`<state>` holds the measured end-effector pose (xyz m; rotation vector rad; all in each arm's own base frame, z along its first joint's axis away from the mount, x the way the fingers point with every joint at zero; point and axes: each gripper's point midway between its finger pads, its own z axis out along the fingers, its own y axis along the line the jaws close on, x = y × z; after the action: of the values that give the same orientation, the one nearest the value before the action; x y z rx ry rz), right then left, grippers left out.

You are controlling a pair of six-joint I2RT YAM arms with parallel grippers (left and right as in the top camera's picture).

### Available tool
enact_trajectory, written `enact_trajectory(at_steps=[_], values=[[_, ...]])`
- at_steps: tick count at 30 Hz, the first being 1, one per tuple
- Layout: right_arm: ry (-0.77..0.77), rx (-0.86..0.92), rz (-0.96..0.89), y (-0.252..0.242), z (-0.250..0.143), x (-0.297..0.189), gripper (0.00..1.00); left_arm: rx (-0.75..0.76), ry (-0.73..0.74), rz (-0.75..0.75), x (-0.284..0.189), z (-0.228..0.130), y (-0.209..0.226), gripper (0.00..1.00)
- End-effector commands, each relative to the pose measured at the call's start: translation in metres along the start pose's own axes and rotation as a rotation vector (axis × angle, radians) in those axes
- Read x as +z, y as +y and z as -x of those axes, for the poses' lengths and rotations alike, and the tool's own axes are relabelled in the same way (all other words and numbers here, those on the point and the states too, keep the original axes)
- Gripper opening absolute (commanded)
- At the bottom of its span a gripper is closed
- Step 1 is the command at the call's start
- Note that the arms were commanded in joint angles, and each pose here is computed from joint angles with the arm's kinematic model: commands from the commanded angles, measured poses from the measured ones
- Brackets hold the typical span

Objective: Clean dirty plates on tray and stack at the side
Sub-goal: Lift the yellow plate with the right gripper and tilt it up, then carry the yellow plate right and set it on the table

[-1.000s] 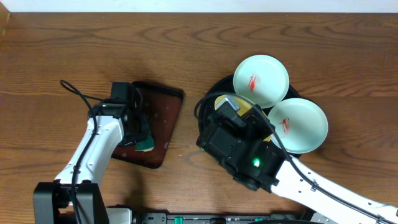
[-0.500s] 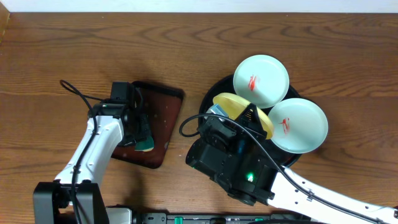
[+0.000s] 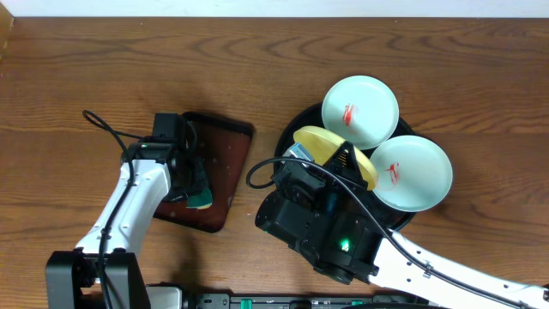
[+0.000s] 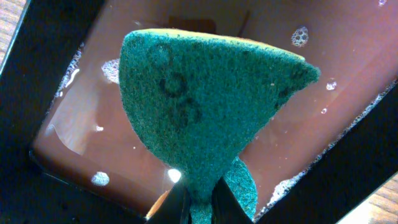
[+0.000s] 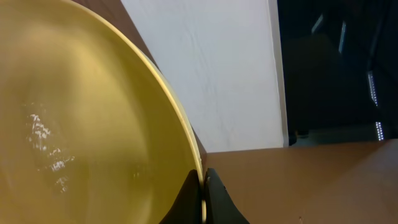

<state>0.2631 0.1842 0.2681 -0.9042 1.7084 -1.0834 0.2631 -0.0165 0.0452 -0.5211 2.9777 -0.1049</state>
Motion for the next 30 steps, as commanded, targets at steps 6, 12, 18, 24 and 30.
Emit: enact_trajectory(at_steps=[6,12,18,24,30], values=[[-0.010,0.039,-0.039,-0.015,0.005,-0.004,0.01,0.005,0.005,0.015,0.001,0.000,0.003,0.09],[-0.043,0.020,0.034,-0.001,0.010,-0.010,0.01,0.005,0.005,0.015,0.001,0.000,0.003,0.09],[-0.065,0.039,0.179,0.023,0.013,-0.011,0.01,0.001,0.004,0.015,0.001,0.000,0.003,0.09],[-0.027,0.116,0.245,0.035,0.005,-0.007,0.01,0.001,0.013,0.018,0.001,-0.002,0.004,0.09],[0.011,0.142,0.219,0.030,-0.003,-0.002,0.01,0.001,0.012,0.018,0.001,-0.002,0.004,0.09]])
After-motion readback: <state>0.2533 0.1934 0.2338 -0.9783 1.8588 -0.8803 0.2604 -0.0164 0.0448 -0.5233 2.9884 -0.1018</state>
